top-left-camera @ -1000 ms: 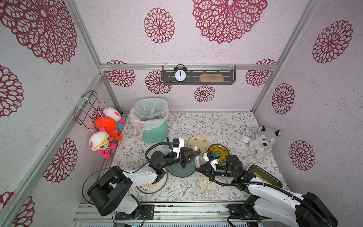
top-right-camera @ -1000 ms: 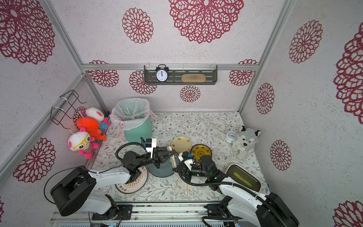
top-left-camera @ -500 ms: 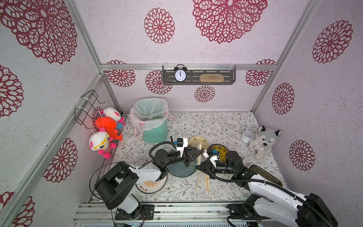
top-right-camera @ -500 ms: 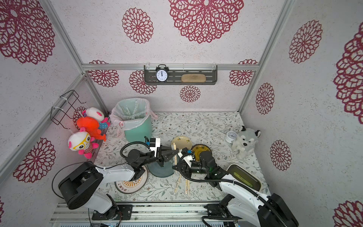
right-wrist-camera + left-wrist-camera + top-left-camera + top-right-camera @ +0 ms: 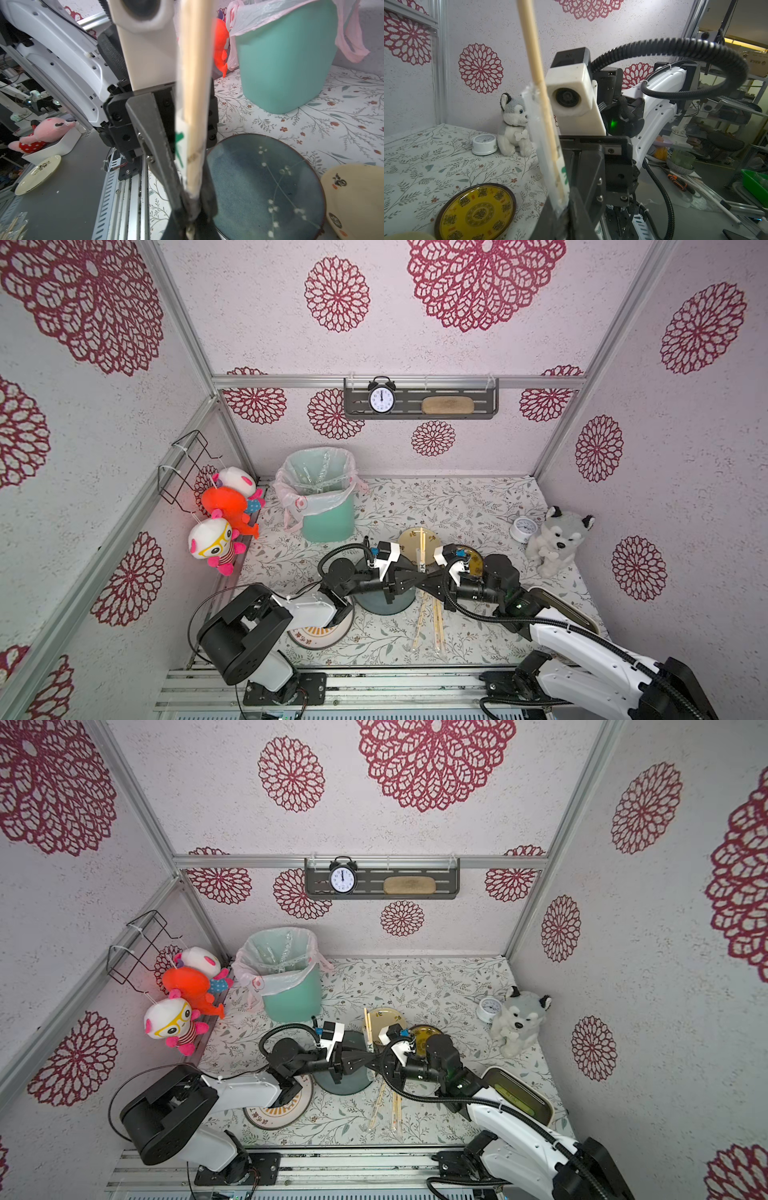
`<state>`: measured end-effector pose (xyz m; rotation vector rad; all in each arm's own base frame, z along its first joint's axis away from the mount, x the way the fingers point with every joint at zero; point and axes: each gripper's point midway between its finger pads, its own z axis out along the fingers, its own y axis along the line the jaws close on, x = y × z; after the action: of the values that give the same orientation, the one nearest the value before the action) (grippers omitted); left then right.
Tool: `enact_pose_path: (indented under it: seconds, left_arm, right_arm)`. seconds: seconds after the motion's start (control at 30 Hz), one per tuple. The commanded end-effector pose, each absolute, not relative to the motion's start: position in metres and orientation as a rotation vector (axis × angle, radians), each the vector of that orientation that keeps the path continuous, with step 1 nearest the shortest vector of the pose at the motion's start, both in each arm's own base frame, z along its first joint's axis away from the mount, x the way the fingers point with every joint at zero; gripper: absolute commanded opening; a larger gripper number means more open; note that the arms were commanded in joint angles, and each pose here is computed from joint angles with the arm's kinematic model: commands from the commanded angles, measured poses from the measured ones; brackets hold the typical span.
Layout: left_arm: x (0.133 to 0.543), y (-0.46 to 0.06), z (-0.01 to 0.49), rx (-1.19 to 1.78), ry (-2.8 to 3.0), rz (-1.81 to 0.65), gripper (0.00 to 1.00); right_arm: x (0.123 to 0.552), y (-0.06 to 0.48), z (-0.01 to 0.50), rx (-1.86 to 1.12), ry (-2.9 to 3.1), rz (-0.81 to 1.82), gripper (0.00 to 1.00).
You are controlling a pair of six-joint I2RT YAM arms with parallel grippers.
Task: Remove the packaging of disposable chopsticks
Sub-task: Remove the packet bag from the disposable chopsticks.
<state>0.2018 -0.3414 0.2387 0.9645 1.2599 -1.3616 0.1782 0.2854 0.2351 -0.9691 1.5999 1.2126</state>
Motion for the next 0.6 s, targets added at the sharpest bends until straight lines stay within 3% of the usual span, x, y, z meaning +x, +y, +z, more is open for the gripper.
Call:
enact_pose_path:
  seconds: [0.0, 0.07, 0.13, 0.27, 0.57]
  left_arm:
    - [0.183, -0.339, 0.159, 1.077, 1.608, -1.412, 0.17]
    - [0.182, -0.341, 0.175, 1.099, 1.565, -1.426, 0.22]
    - [0.186, -0.341, 0.191, 1.096, 1.539, -1.408, 0.40]
    - [0.195, -0.338, 0.227, 1.098, 1.451, -1.331, 0.60]
    - [0.195, -0.334, 0.302, 1.123, 1.291, -1.292, 0.66]
  right_arm:
    - [0.154, 0.274, 0.385, -0.951, 0.988, 1.179, 0.00]
    - [0.154, 0.274, 0.377, -0.943, 1.002, 1.188, 0.00]
    - [0.156, 0.273, 0.369, -0.932, 1.024, 1.188, 0.00]
    - [0.154, 0.270, 0.358, -0.918, 1.043, 1.197, 0.00]
    - [0.158, 0.269, 0.343, -0.900, 1.090, 1.187, 0.00]
